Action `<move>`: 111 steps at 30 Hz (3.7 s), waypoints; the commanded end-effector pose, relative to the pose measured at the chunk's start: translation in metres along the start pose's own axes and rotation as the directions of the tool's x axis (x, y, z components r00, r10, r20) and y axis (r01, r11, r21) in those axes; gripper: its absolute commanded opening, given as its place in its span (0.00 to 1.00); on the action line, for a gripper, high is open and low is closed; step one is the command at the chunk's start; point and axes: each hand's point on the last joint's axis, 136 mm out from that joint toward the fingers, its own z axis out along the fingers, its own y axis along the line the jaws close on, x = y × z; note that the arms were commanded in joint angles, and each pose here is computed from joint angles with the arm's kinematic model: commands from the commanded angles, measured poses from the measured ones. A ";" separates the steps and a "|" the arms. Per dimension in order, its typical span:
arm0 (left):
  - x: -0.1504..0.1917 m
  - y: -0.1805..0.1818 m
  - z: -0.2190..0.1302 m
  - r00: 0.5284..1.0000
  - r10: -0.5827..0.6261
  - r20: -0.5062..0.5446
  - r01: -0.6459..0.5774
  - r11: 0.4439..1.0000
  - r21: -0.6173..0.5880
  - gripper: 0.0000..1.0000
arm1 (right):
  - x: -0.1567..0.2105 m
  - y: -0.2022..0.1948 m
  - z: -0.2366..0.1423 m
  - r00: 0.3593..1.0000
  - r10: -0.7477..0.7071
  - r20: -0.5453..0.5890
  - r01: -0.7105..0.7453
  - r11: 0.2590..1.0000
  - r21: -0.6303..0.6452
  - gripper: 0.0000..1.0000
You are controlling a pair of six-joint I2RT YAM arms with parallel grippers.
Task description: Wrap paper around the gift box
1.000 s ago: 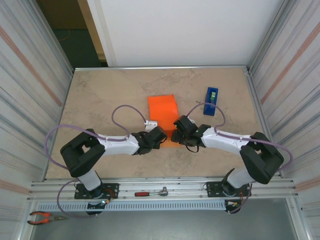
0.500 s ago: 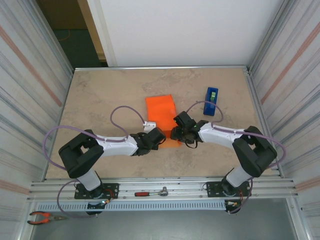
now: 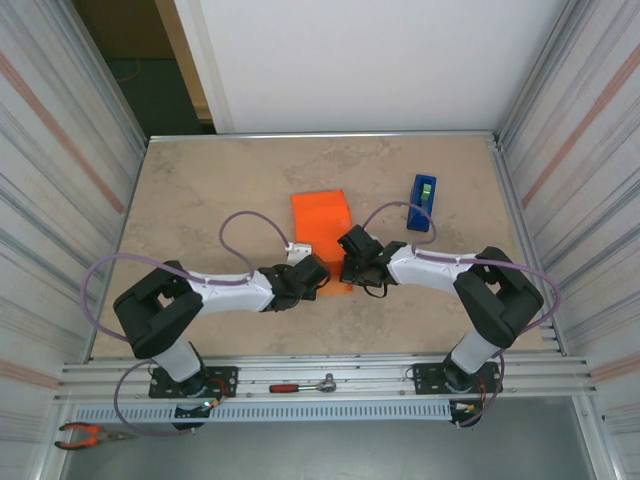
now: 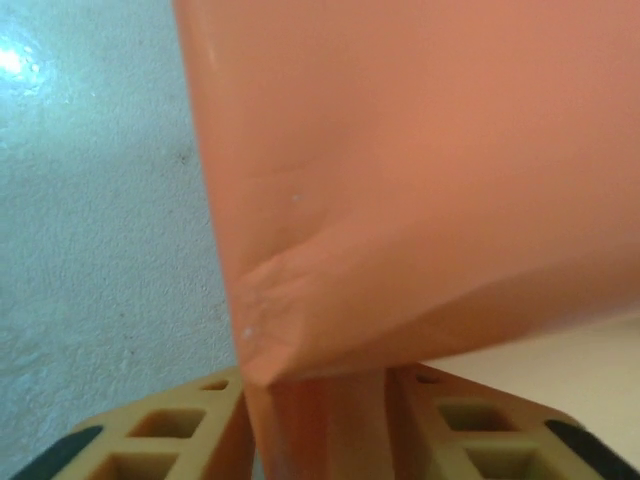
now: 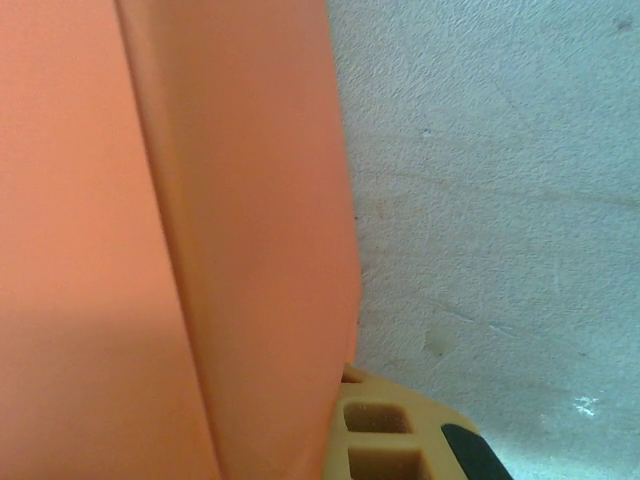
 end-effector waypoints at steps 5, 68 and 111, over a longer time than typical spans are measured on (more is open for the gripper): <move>-0.010 0.003 -0.013 0.999 -0.033 0.023 0.032 0.999 0.016 0.49 | 0.007 -0.013 -0.007 1.000 0.012 0.012 -0.012 0.999 0.030 0.00; 0.012 0.002 0.004 0.992 -0.124 -0.018 0.124 0.992 -0.027 0.05 | -0.007 -0.026 0.002 1.000 -0.020 -0.003 0.020 0.995 0.094 0.54; -0.004 0.008 0.014 0.999 -0.043 0.017 0.044 0.995 -0.093 0.48 | 0.001 -0.014 -0.001 0.999 -0.011 -0.031 0.012 1.000 0.016 0.36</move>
